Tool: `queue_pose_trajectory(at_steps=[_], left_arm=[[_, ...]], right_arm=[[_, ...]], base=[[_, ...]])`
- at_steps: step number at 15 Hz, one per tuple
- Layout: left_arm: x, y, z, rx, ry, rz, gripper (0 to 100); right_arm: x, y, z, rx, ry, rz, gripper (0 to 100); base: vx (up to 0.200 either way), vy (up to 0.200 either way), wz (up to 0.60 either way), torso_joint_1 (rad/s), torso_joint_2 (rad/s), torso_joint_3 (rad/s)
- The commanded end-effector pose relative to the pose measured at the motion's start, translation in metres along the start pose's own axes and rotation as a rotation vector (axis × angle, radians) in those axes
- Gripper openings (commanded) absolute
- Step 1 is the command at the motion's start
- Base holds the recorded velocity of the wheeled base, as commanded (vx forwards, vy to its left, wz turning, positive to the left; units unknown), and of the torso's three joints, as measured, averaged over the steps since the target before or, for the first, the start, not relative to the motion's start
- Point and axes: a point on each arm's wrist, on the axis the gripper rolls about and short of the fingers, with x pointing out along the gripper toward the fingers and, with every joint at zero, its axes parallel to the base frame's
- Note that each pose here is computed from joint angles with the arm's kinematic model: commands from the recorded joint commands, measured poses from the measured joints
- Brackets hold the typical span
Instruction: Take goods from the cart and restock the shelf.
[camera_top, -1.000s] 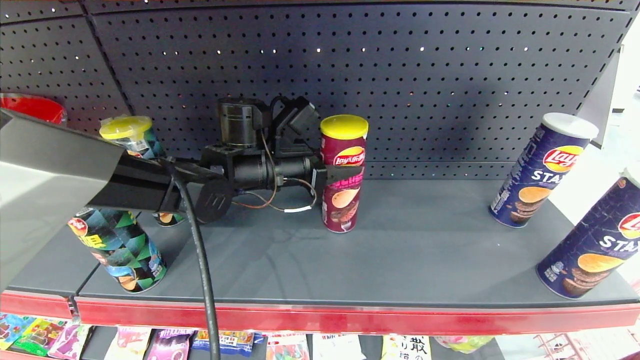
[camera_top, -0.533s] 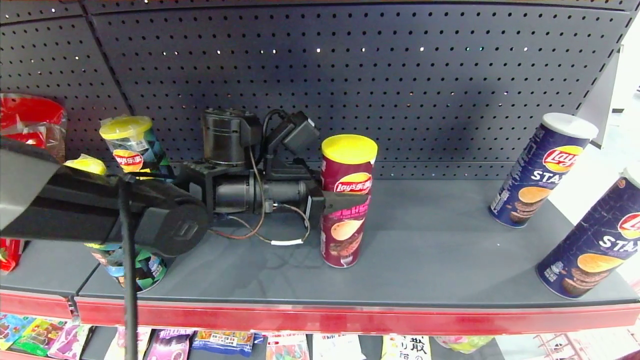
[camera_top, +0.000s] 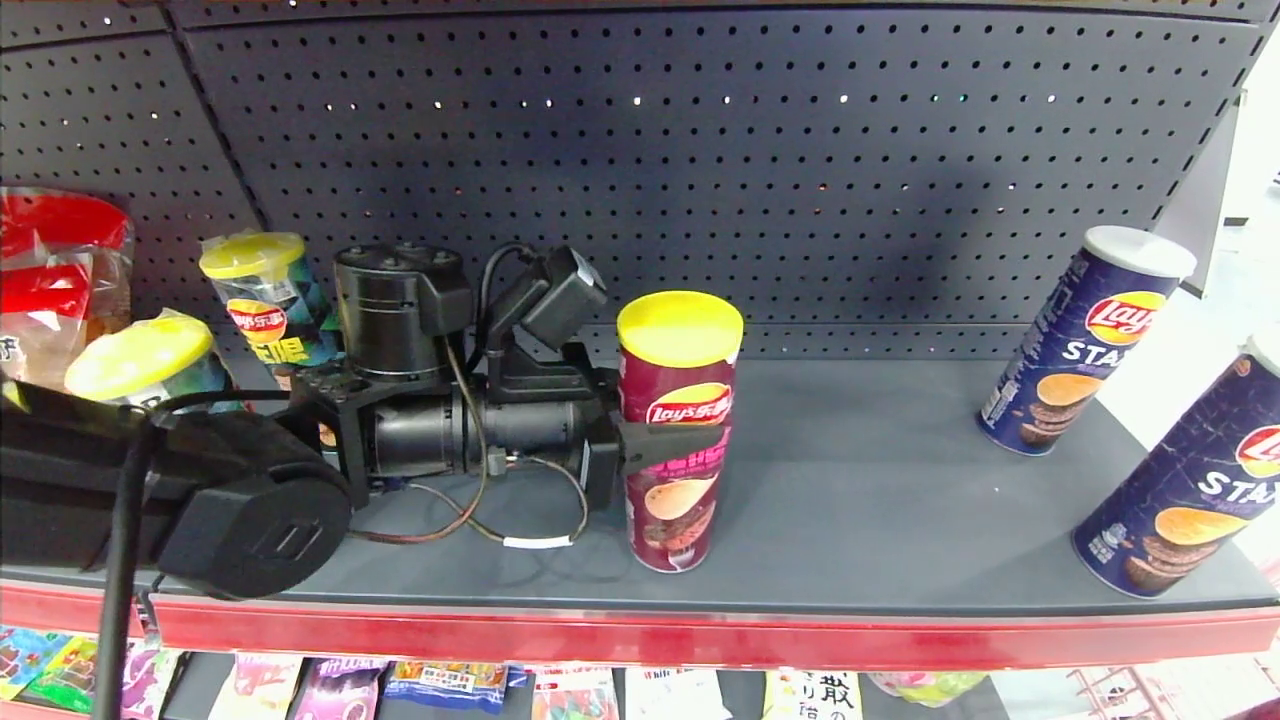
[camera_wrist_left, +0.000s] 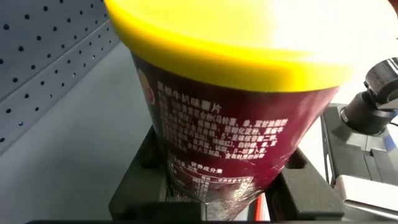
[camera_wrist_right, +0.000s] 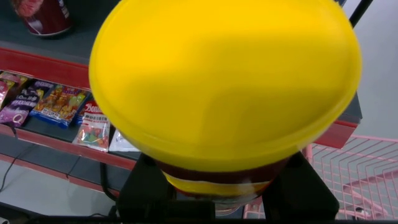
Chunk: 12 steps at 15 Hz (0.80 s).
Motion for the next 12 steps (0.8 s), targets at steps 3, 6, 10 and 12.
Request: queue_pose_trajectory(at_steps=[3,6,10,12], left_arm=[[-0.007,-0.007,-0.005,-0.01,0.012,-0.008,0],[-0.011,-0.009,-0.004,-0.011,0.009,-0.007,0],[-0.016,-0.012,-0.006,-0.017,0.017,-0.004,0],[-0.019,-0.015,-0.009,-0.024,0.025,-0.005,0]], right_arm=[[0.0,0.0,0.0,0.0,0.002,0.002,0],[0.0,0.0,0.0,0.0,0.004,0.002,0],[0.0,0.0,0.0,0.001,0.005,0.002,0],[0.0,0.0,0.0,0.001,0.005,0.002,0]], base=[[0.0,0.0,0.0,0.0,0.0,0.0],[0.0,0.0,0.0,0.0,0.0,0.0],[0.0,0.0,0.0,0.0,0.0,0.0],[0.0,0.0,0.0,0.0,0.0,0.0]])
